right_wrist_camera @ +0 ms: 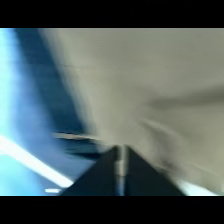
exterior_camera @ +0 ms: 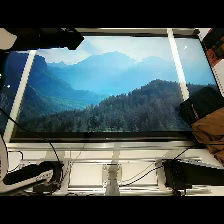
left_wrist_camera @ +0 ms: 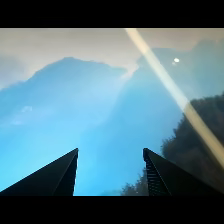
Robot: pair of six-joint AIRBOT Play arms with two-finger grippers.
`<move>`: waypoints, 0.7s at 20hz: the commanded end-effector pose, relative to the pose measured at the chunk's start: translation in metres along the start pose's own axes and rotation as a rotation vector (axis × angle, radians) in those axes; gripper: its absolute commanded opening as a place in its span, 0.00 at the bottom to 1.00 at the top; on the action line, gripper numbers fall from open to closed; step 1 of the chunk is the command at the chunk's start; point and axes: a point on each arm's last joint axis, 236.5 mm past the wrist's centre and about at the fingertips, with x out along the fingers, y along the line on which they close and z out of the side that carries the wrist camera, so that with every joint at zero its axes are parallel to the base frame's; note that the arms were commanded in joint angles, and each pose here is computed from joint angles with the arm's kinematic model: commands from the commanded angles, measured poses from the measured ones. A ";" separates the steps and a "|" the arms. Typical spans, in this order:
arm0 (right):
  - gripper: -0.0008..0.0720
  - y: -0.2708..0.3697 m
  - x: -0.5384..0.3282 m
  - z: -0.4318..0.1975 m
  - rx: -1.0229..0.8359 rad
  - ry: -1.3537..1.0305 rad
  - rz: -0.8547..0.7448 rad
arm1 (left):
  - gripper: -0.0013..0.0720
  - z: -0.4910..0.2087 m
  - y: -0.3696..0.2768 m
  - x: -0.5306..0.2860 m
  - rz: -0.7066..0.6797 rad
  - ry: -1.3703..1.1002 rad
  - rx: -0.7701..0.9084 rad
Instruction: Fold the clothes and pants, and hang the long-sleeved shirts on hangers.
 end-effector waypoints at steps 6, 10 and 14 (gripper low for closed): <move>0.05 0.295 -0.020 -0.100 -0.763 0.031 0.664 | 0.61 -0.008 0.053 -0.006 0.221 0.050 0.141; 0.05 0.367 -0.018 -0.249 -1.142 0.202 0.700 | 0.61 -0.008 0.053 -0.006 0.221 0.050 0.141; 0.05 0.350 0.018 -0.309 -1.488 0.231 0.446 | 0.62 -0.008 0.053 -0.006 0.221 0.050 0.141</move>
